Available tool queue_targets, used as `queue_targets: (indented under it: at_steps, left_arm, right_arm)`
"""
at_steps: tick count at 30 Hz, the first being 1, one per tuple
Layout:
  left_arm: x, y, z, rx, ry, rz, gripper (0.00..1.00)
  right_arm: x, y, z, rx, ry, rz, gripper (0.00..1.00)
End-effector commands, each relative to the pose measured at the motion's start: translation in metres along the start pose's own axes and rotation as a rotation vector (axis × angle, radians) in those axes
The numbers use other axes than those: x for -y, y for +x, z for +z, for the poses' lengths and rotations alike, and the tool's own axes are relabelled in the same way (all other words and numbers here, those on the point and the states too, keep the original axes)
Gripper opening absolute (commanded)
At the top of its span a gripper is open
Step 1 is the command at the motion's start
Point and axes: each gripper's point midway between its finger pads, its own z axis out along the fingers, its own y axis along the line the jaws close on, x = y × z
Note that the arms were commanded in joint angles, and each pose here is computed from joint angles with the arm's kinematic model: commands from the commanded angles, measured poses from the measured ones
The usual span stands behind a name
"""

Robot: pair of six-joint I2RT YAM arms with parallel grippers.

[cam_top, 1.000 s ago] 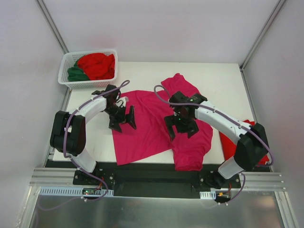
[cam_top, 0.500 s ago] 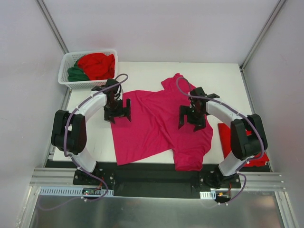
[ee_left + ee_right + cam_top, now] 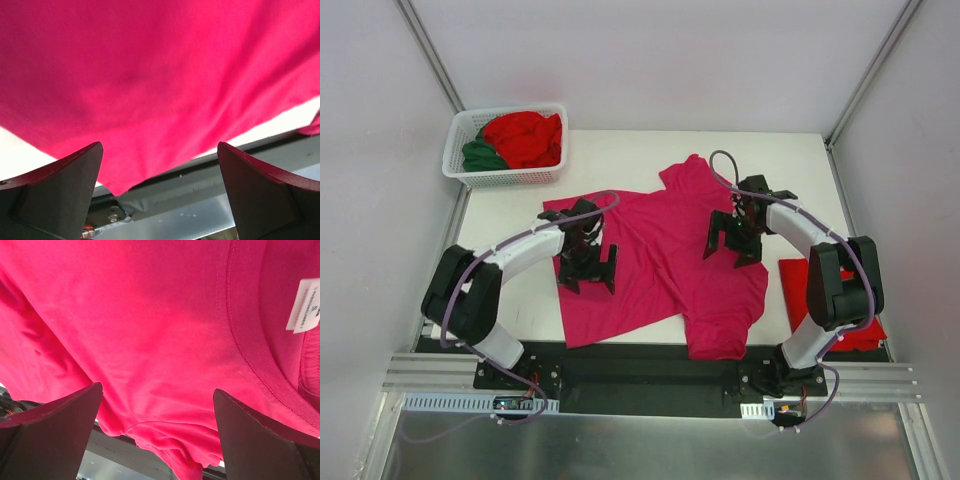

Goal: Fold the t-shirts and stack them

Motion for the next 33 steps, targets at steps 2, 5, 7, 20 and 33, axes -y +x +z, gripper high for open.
queue_targets:
  at_steps: [2,5,7,20,33]
  left_arm:
    - [0.008,0.035,-0.012,-0.012,0.049,-0.059,0.99]
    - [0.0,0.054,-0.008,-0.032,0.026,-0.06,0.99]
    - [-0.006,0.065,-0.003,-0.05,0.009,-0.064,0.99]
    - [-0.015,0.074,0.042,-0.089,-0.016,-0.011,0.99]
    - [-0.006,0.084,0.021,-0.124,-0.023,-0.008,0.99]
  right_arm:
    - [0.001,0.013,0.0,-0.067,-0.004,-0.029,0.96]
    - [0.005,0.015,0.007,-0.072,-0.001,-0.035,0.96]
    - [0.004,0.016,0.01,-0.076,-0.011,-0.037,0.96]
    - [0.021,-0.003,0.024,-0.087,-0.067,0.066,0.96]
    - [0.028,-0.038,0.015,-0.069,-0.055,0.085,0.96]
